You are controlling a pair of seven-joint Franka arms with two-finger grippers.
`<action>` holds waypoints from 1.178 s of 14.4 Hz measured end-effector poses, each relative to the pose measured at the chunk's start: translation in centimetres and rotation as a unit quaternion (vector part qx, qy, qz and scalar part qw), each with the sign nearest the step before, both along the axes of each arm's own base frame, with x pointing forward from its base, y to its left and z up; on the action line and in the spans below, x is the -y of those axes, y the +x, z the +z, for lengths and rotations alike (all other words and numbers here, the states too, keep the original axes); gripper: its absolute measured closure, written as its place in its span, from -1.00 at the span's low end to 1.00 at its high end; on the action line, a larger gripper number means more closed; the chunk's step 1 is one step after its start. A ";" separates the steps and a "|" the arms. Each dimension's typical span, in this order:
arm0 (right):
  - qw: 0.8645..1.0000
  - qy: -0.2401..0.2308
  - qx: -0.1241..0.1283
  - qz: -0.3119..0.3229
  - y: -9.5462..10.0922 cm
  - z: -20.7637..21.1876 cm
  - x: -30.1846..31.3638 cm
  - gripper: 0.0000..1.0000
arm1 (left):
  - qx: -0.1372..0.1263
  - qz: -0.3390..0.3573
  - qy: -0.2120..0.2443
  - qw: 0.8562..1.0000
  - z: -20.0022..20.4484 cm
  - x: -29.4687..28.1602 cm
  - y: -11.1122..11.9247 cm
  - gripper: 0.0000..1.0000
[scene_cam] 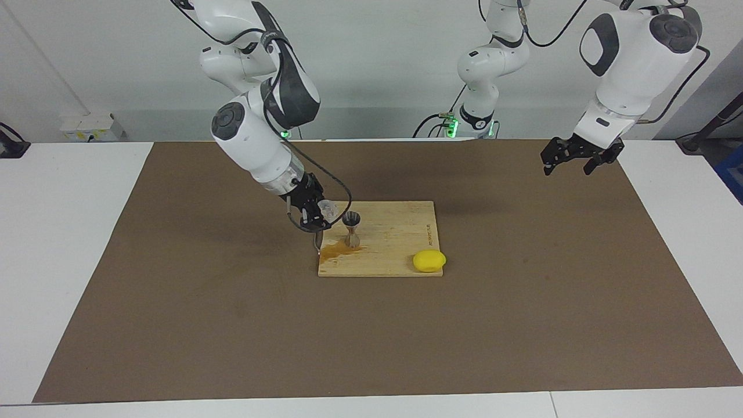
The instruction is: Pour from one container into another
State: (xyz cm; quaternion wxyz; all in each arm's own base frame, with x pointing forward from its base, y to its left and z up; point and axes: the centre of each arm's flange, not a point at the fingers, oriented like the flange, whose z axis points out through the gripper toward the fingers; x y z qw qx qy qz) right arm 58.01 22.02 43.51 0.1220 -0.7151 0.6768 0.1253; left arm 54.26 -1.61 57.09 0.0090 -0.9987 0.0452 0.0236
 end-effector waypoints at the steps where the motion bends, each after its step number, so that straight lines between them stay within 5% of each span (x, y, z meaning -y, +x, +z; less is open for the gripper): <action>1: 1.000 -0.017 0.006 0.006 -0.1 0.2 -0.8 -0.02 | 0.001 -0.001 0.000 1.000 0.3 -0.3 0.0 -1.00; 9: 0.992 -0.108 0.059 0.042 -1.0 0.3 -4.6 -0.02 | 0.008 -0.025 -0.008 1.000 1.0 1.8 -0.1 -1.00; 17: 0.973 -0.177 0.108 0.098 -2.2 0.2 -7.5 -0.02 | 0.020 -0.012 -0.017 1.000 6.2 0.5 -0.7 -1.00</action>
